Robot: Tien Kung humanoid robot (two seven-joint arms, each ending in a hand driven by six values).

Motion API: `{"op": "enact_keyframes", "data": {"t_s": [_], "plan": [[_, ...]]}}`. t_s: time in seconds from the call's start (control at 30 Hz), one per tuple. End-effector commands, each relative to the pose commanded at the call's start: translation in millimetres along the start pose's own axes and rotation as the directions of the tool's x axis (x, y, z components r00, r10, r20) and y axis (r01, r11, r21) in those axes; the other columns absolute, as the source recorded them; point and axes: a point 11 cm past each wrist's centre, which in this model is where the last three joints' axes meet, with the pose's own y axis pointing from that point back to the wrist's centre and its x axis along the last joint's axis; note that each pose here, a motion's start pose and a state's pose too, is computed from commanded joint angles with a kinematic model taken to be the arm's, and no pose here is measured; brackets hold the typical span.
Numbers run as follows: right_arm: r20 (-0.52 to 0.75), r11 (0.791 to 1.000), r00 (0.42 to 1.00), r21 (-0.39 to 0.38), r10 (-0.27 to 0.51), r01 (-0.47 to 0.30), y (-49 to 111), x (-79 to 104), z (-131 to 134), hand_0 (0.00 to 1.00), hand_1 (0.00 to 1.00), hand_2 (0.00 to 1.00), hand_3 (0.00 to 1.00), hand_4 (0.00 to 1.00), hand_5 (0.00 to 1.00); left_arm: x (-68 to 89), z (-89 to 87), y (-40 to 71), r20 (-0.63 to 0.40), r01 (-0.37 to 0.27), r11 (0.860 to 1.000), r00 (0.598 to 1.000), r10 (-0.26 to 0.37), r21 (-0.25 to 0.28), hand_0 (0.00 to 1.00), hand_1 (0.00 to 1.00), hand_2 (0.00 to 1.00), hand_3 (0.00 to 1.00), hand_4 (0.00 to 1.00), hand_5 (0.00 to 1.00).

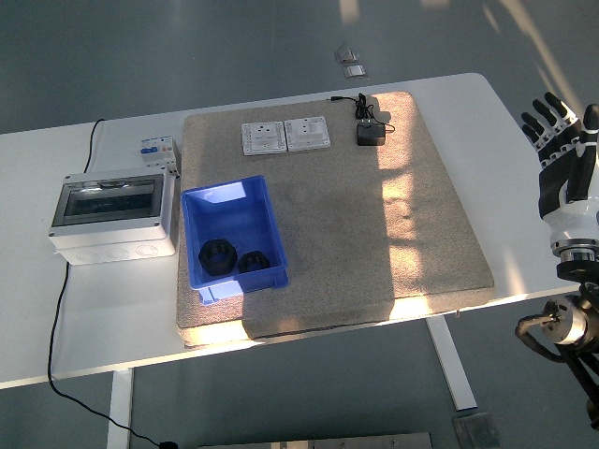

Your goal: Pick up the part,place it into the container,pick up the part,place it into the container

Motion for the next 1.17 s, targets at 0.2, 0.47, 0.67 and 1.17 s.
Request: {"op": "enact_keyframes", "data": {"t_s": [0.2, 0.47, 0.67, 1.17], "plan": [[0.021, 1.000, 1.000, -0.012, 0.005, -0.005, -2.5, -0.6, -0.6, 0.919, 0.822, 0.805, 0.774, 0.998, 0.998, 0.9, -9.2, -0.1, 0.019, 0.026, 0.997, 0.999, -0.027, 0.069, 0.720, 0.724, 0.774, 0.797, 0.680, 0.663], [-0.029, 0.997, 0.997, -0.033, -0.071, 0.070, -11.9, -15.3, -5.8, 0.923, 0.821, 0.791, 0.756, 0.998, 0.998, 7.8, -13.4, -0.1, 0.044, 0.017, 0.994, 0.999, -0.022, 0.107, 0.784, 0.731, 0.764, 0.793, 0.690, 0.675], [-0.076, 0.992, 0.992, -0.082, -0.105, 0.099, -20.9, -17.9, 0.3, 0.923, 0.818, 0.790, 0.758, 0.998, 0.998, 15.0, -11.5, -0.1, 0.048, -0.004, 0.993, 0.999, -0.002, 0.114, 0.813, 0.744, 0.764, 0.767, 0.687, 0.671], [-0.111, 0.986, 0.988, -0.138, -0.110, 0.094, -35.4, -10.4, 4.1, 0.927, 0.831, 0.816, 0.782, 0.998, 0.998, 20.4, 11.0, 0.5, 0.094, -0.033, 0.998, 0.995, 0.027, 0.062, 0.805, 0.740, 0.752, 0.712, 0.681, 0.656]]}}
